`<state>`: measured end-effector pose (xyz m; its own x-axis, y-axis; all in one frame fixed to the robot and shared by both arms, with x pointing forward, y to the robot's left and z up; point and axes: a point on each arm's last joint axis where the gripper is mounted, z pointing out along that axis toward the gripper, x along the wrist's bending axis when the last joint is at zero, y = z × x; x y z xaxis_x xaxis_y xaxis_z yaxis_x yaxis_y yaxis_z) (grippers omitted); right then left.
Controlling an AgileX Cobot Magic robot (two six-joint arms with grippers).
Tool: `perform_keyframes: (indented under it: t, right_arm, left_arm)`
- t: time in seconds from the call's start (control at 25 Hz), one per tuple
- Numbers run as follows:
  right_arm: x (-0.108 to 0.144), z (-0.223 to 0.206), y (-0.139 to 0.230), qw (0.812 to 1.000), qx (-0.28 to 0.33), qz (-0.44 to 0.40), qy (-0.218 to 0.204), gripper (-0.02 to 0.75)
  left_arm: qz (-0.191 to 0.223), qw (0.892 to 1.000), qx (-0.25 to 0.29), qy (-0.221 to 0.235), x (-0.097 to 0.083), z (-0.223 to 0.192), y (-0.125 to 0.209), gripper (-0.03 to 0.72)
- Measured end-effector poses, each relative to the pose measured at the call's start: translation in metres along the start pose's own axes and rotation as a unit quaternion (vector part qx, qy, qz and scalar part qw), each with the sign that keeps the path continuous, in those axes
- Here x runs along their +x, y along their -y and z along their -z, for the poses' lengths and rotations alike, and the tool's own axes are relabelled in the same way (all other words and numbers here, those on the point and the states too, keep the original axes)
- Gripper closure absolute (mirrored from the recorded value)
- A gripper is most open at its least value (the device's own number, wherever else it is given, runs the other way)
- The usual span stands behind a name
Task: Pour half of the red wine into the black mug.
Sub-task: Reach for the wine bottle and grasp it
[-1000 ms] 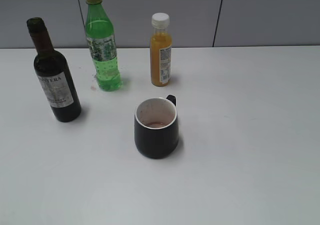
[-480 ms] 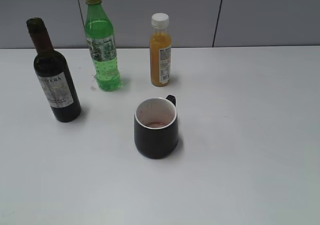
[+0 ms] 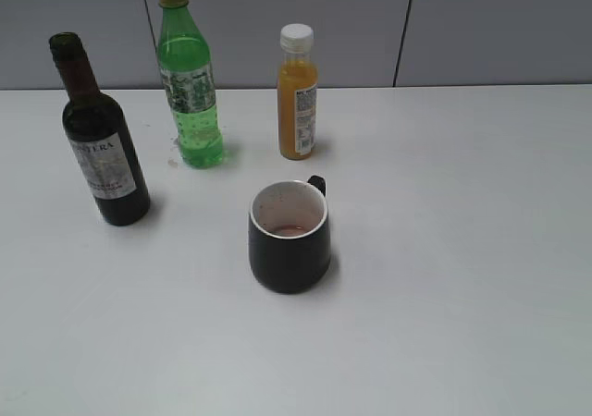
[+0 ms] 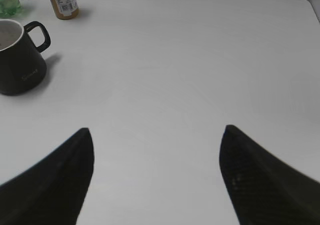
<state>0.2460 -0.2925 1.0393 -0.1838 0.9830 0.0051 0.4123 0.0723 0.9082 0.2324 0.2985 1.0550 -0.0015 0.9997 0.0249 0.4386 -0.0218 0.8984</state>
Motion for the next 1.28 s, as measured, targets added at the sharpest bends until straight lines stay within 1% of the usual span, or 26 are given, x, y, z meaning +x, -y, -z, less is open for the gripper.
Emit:
perform_keyframes:
  t: [0.08, 0.16, 0.2, 0.24, 0.32, 0.36, 0.4, 0.48, 0.6, 0.76, 0.84, 0.96, 1.04, 1.28]
  right_arm:
    - [0.000, 0.000, 0.000, 1.000, 0.000, 0.000, 0.000, 0.144]
    - [0.000, 0.000, 0.000, 1.000, 0.000, 0.000, 0.000, 0.144]
    - [0.000, 0.000, 0.000, 1.000, 0.000, 0.000, 0.000, 0.144]
    - [0.000, 0.000, 0.000, 1.000, 0.000, 0.000, 0.000, 0.144]
    - [0.000, 0.000, 0.000, 1.000, 0.000, 0.000, 0.000, 0.144]
    - [0.000, 0.000, 0.000, 1.000, 0.000, 0.000, 0.000, 0.144]
    - [0.000, 0.000, 0.000, 1.000, 0.000, -0.001, 0.000, 0.144]
    - [0.000, 0.000, 0.000, 1.000, 0.000, -0.001, 0.000, 0.144]
    - [0.000, 0.000, 0.000, 1.000, 0.000, -0.001, 0.000, 0.144]
    - [0.000, 0.000, 0.000, 1.000, 0.000, -0.001, 0.000, 0.144]
    - [0.000, 0.000, 0.000, 1.000, 0.000, -0.001, 0.000, 0.144]
    - [0.000, 0.000, 0.000, 1.000, 0.000, -0.001, 0.000, 0.144]
    - [0.000, 0.000, 0.000, 1.000, 0.000, -0.001, 0.000, 0.144]
    - [0.000, 0.000, 0.000, 1.000, 0.000, -0.001, 0.000, 0.145]
  left_arm:
    - [0.000, 1.000, 0.000, 0.000, 0.000, 0.000, 0.000, 0.454]
    - [0.000, 1.000, 0.000, 0.000, 0.000, 0.000, 0.000, 0.421]
    - [0.000, 1.000, 0.000, 0.000, 0.000, 0.000, 0.000, 0.381]
    - [0.001, 1.000, 0.000, 0.002, 0.000, 0.000, 0.000, 0.319]
    - [0.003, 1.000, 0.000, 0.006, -0.001, 0.000, 0.000, 0.161]
    - [0.004, 1.000, 0.000, 0.008, -0.001, 0.000, 0.000, 0.094]
    - [0.005, 1.000, -0.001, 0.010, -0.002, 0.000, 0.000, 0.053]
    - [0.006, 1.000, -0.001, 0.011, -0.002, 0.000, 0.000, 0.018]
    - [0.003, 1.000, -0.002, 0.014, -0.003, 0.000, 0.000, 0.001]
    - [-0.014, 1.000, -0.016, 0.018, -0.003, 0.003, -0.004, 0.011]
    - [-0.017, 0.999, -0.035, 0.016, -0.003, 0.004, -0.009, 0.019]
    - [-0.016, 0.996, -0.087, 0.012, -0.002, 0.003, -0.022, 0.027]
    - [-0.013, 0.994, -0.109, 0.013, -0.002, 0.000, -0.029, 0.031]
    - [-0.001, 0.988, -0.155, 0.014, -0.001, -0.026, -0.046, 0.045]
